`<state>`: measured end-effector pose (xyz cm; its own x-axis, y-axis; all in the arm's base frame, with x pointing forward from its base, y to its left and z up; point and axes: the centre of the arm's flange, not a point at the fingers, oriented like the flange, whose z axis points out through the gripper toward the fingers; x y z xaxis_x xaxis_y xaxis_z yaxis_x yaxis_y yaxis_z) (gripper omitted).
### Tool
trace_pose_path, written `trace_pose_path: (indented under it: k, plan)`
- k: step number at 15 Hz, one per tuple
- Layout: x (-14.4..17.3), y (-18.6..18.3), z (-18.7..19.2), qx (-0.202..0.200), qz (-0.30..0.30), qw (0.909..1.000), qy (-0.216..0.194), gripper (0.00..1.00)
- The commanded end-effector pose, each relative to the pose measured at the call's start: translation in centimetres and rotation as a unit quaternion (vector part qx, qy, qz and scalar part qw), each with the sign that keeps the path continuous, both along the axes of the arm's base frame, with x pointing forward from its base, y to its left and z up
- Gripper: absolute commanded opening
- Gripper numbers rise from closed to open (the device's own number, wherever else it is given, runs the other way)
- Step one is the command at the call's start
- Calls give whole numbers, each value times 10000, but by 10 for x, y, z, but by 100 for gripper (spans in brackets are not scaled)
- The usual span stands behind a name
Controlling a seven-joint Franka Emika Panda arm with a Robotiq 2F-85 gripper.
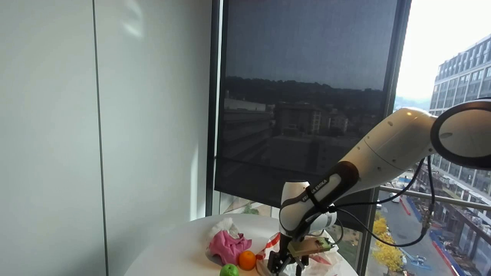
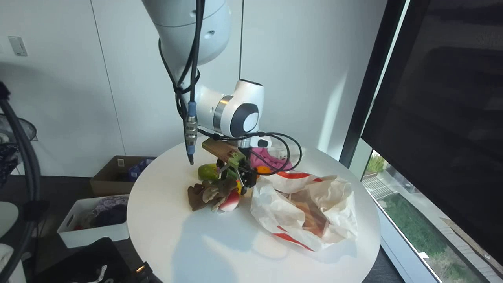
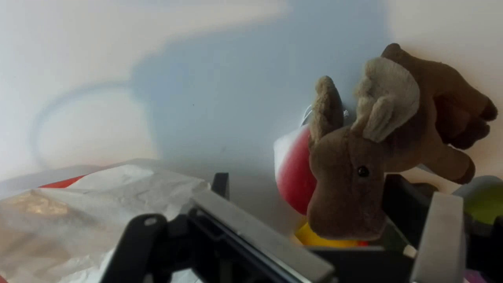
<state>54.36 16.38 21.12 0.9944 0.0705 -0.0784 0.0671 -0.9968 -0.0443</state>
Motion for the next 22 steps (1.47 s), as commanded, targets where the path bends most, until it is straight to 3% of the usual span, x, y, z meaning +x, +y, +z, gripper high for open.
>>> trace_pose_path:
  k: [1, 4, 8, 11, 15, 18, 22]
  plan:
    - [26, 27, 7, 450, -260, 9986, 101, 100]
    - [24, 40, 4, 607, -269, 9977, 140, 100]
    - [1, 45, -20, 471, -107, 9983, 336, 100]
    - [-24, 54, -34, 573, 384, 9972, 300, 100]
    - [-46, 67, -34, 814, 1218, 9891, -152, 100]
    - [-56, 70, -38, 660, 1599, 9828, -647, 100]
    - [-69, 66, -48, 639, 1871, 9758, -936, 100]
